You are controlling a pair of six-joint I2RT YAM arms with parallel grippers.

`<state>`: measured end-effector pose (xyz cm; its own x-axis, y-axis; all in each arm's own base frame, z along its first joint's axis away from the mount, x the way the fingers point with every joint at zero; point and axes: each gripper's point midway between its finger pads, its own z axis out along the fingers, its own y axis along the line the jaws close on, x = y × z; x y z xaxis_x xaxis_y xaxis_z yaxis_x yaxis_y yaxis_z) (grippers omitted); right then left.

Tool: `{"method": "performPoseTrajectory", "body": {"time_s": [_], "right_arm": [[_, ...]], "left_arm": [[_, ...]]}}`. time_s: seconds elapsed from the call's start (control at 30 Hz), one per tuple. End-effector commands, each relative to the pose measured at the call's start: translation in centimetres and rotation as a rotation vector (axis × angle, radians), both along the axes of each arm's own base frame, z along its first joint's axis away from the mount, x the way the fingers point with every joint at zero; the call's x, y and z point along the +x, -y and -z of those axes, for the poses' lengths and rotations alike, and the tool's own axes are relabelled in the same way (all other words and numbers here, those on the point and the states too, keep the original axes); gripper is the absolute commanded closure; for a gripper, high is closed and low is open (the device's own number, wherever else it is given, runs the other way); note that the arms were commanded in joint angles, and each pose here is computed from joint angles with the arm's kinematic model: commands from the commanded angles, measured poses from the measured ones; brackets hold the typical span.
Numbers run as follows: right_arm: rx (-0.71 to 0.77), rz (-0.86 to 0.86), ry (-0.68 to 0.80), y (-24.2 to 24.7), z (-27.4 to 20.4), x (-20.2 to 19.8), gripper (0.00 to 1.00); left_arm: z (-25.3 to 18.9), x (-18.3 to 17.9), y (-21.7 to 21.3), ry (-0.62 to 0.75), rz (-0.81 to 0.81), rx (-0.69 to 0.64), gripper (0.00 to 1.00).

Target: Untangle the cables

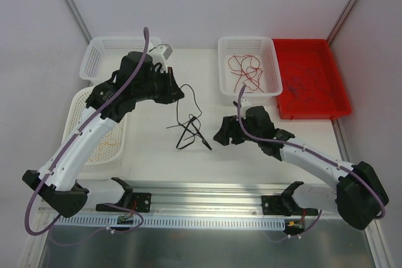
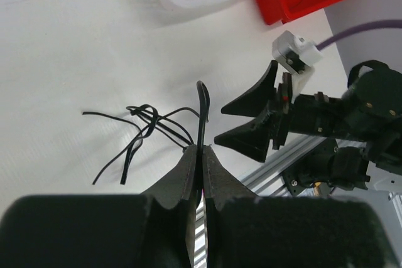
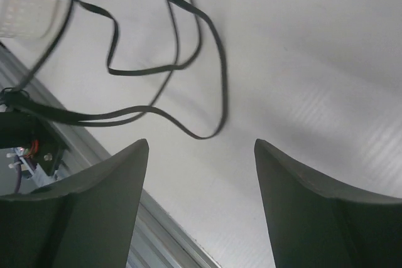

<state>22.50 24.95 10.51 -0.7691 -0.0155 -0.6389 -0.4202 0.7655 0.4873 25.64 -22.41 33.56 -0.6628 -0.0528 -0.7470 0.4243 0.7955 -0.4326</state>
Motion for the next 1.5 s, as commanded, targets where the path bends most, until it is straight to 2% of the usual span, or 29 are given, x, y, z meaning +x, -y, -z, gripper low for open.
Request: {"method": "performPoseTrajectory", "body": {"time_s": [0.0, 0.23, 0.47, 1.2, 1.3, 1.4, 1.47], "right_arm": [[0.156, -0.155, 0.195, -3.5, -5.2, -0.1, 0.27], [0.24, -0.285, 0.274, -6.8, -9.0, -0.6, 0.25], [0.246, -0.36, 0.273, -8.8, -8.8, -0.9, 0.24], [0.132, -0.407, 0.096, -8.2, 2.0, -2.3, 0.26], [0.126, -0.408, 0.079, -8.2, 2.8, -2.3, 0.3], [0.125, -0.407, 0.067, -8.2, 3.4, -2.2, 0.41], [0.124, -0.4, 0.055, -8.1, 3.9, -2.1, 0.55]], "left_arm": [[-1.2, 0.7, 0.0, 0.002, -0.071, -0.042, 1.0], [1.5, 1.2, 0.7, -0.084, -0.099, -0.038, 1.0], [1.8, 1.0, 0.9, -0.089, -0.094, -0.043, 1.0], [1.1, 0.9, -0.1, -0.047, -0.126, -0.038, 1.0], [0.8, 1.1, -0.2, -0.041, -0.131, -0.039, 1.0], [0.7, 1.1, -0.5, -0.031, -0.142, -0.035, 1.0], [0.7, 1.2, -0.6, -0.026, -0.148, -0.026, 1.0]]}}
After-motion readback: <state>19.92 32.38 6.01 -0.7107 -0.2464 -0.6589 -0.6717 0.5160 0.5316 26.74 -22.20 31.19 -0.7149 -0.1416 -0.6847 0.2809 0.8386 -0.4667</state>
